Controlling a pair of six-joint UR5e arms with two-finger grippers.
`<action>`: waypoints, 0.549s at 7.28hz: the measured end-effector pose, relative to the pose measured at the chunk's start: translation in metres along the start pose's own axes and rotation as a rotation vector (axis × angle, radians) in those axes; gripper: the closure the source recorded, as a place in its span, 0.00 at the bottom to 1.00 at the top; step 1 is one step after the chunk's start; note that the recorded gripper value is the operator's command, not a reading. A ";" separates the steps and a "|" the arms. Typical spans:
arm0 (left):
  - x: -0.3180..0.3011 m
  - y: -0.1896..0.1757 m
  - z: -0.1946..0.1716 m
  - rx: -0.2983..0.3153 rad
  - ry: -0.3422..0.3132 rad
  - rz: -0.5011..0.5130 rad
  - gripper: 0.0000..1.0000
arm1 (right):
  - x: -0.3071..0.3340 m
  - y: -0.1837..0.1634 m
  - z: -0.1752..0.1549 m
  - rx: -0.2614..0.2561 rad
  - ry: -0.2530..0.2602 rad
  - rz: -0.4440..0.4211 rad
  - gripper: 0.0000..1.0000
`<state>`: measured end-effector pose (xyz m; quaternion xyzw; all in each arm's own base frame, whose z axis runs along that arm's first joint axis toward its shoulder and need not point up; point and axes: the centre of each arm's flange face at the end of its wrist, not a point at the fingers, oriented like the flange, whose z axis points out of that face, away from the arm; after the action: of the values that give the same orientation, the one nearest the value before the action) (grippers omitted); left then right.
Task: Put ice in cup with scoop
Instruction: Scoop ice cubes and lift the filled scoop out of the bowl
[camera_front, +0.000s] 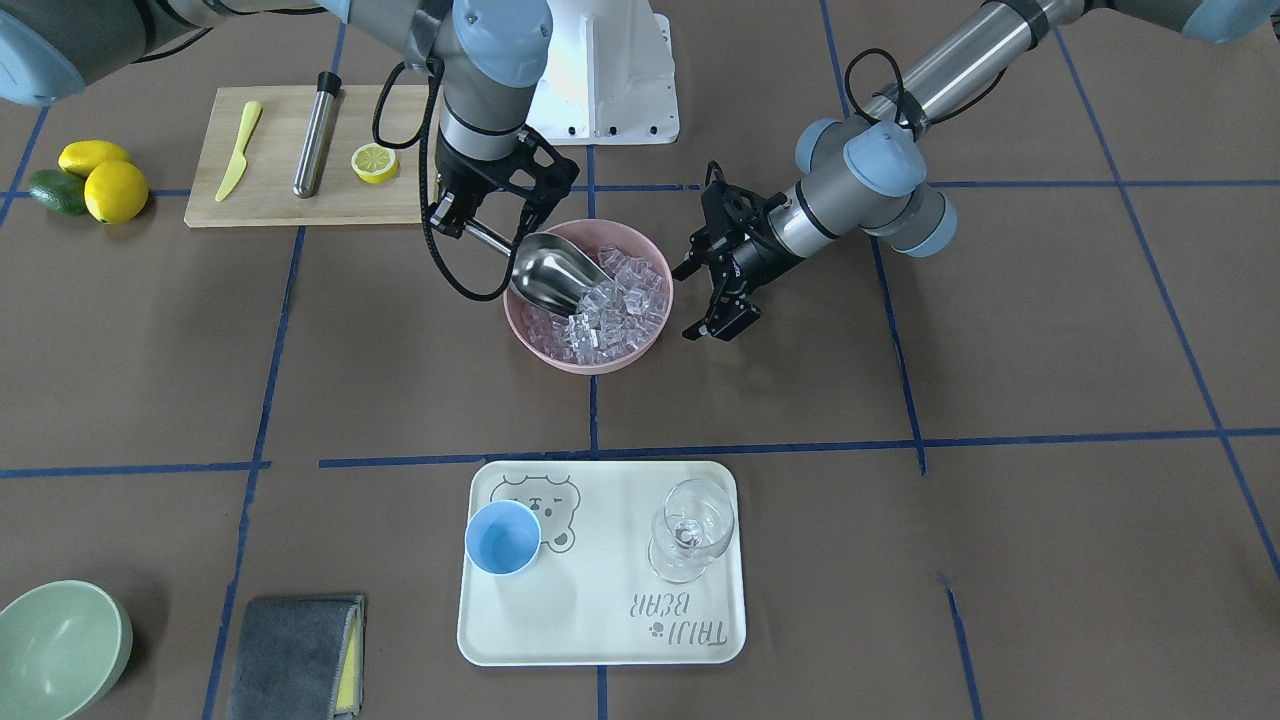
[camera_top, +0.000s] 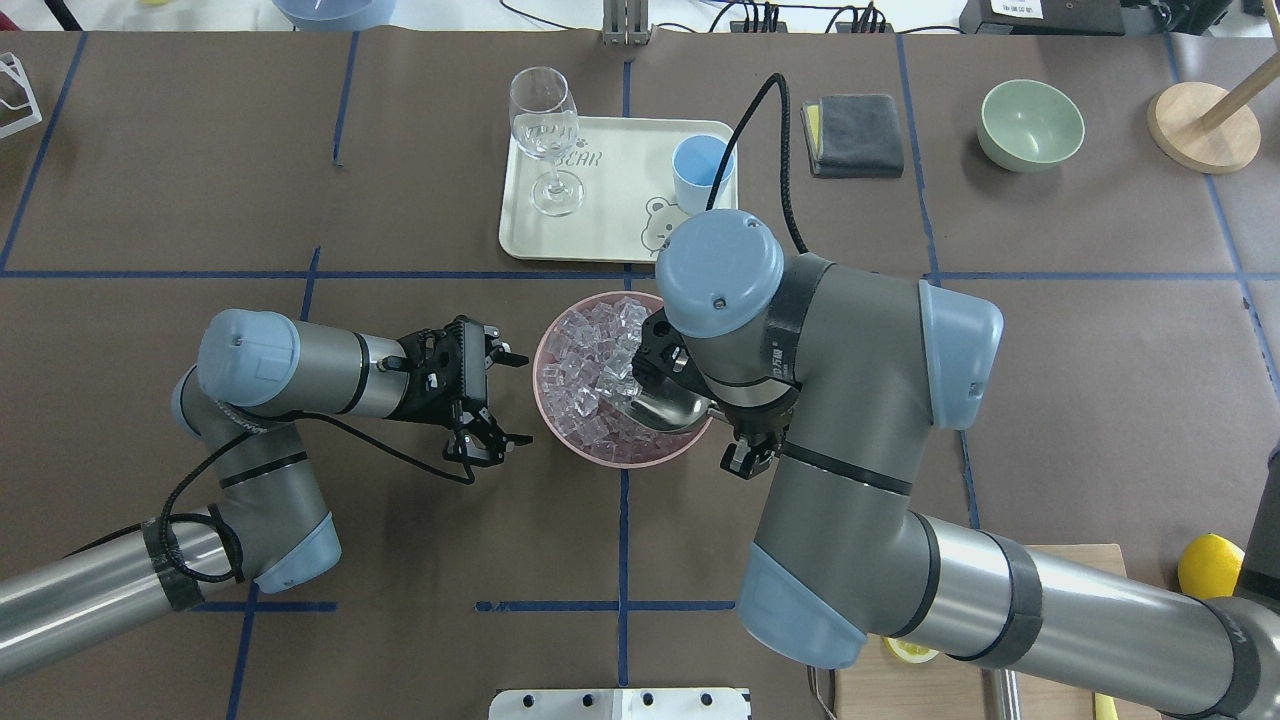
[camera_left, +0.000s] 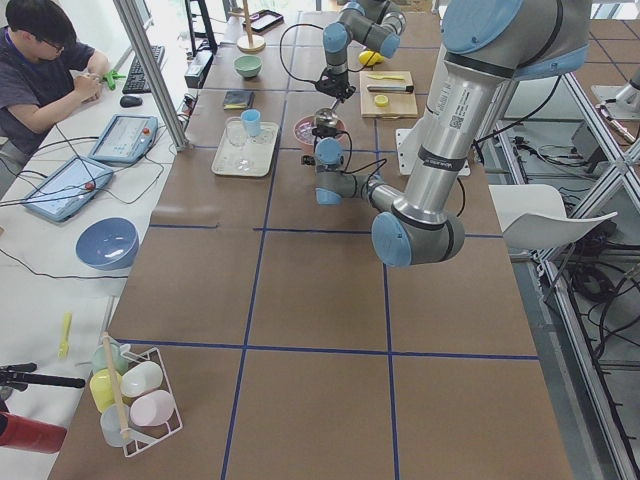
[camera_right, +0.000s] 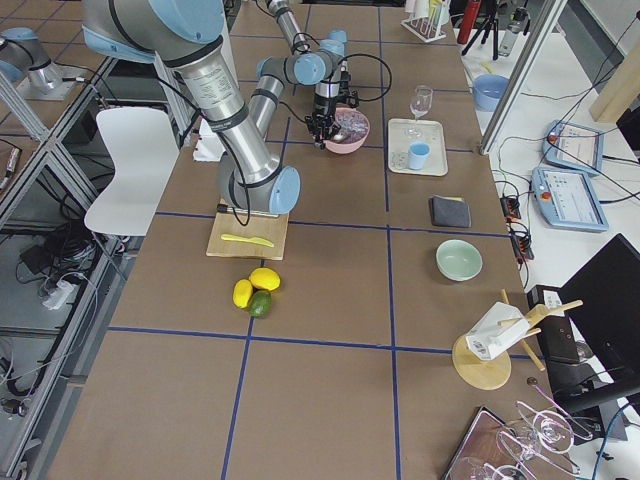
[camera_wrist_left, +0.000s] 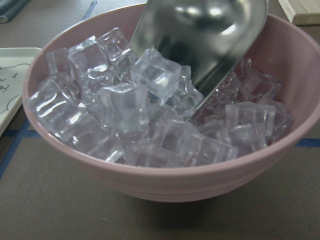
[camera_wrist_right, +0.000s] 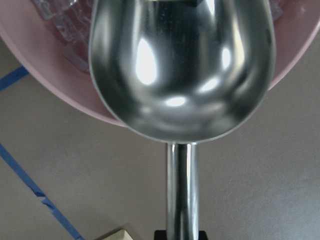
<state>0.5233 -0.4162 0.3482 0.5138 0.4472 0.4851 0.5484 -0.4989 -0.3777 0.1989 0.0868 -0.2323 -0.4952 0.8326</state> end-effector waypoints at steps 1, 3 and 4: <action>0.000 0.000 0.000 0.000 0.000 0.000 0.00 | 0.002 0.005 -0.004 0.024 -0.010 0.004 1.00; 0.000 0.000 0.000 0.000 0.000 0.000 0.00 | 0.005 0.014 -0.017 0.060 -0.028 0.024 1.00; 0.000 0.000 0.000 -0.001 0.000 0.000 0.00 | 0.009 0.019 -0.028 0.081 -0.045 0.033 1.00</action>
<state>0.5233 -0.4161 0.3487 0.5135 0.4471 0.4852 0.5486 -0.4669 -0.3783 0.1845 0.1054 -0.2722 -0.4732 0.8312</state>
